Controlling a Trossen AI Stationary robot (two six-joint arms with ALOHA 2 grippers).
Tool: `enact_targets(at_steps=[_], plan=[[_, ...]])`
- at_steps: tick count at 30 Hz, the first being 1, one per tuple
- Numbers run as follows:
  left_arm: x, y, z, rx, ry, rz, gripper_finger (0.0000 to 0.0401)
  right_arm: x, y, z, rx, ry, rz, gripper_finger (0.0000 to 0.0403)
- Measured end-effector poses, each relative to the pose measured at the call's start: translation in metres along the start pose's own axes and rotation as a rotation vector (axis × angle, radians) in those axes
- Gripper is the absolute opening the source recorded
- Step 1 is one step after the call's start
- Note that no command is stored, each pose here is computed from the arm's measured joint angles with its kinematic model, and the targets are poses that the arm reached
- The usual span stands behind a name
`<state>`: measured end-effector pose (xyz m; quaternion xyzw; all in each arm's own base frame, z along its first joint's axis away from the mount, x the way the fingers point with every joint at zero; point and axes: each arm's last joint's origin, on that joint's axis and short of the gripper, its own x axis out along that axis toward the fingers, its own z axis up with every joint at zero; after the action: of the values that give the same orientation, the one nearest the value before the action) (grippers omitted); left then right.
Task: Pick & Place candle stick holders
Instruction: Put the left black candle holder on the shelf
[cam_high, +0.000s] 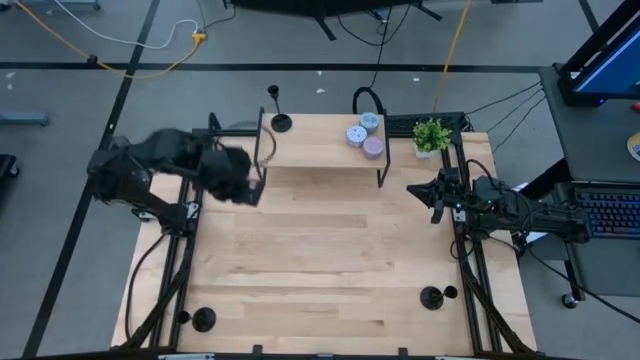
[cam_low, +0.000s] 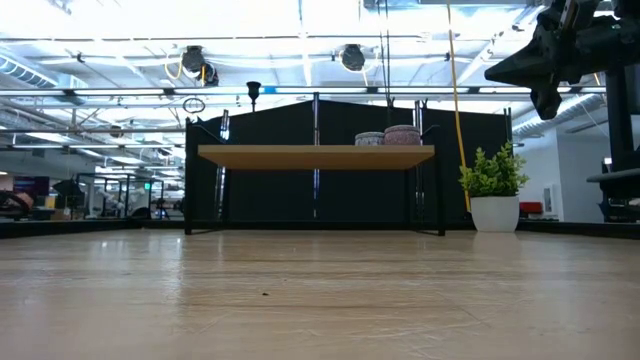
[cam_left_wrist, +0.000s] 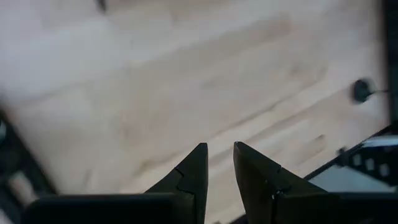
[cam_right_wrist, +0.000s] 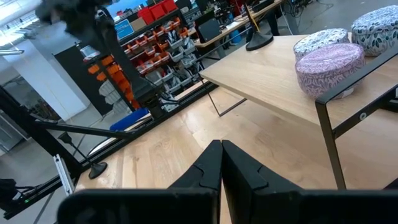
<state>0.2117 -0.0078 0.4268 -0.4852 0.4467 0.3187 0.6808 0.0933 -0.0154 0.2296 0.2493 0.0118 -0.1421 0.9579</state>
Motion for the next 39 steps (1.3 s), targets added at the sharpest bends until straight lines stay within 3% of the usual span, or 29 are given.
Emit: enact_targets(at_steps=[13, 26, 34, 39], plan=[[0.072, 0.014, -0.083, -0.19, 0.408, 0.347, 0.0081, 0.0, 0.0, 0.0, -0.002, 0.0, 0.0, 0.0002], [0.065, 0.033, -0.157, -0.207, 0.629, 0.591, 0.0081, 0.0, 0.0, 0.0, -0.002, 0.0, 0.0, 0.0002], [0.062, 0.031, -0.183, -0.101, 0.668, 0.489, 0.0081, 0.0, 0.0, 0.0, 0.0, 0.0, 0.0, 0.0002], [0.06, 0.032, -0.194, -0.055, 0.615, 0.424, 0.0081, 0.0, 0.0, 0.0, 0.0, 0.0, -0.001, 0.0002]])
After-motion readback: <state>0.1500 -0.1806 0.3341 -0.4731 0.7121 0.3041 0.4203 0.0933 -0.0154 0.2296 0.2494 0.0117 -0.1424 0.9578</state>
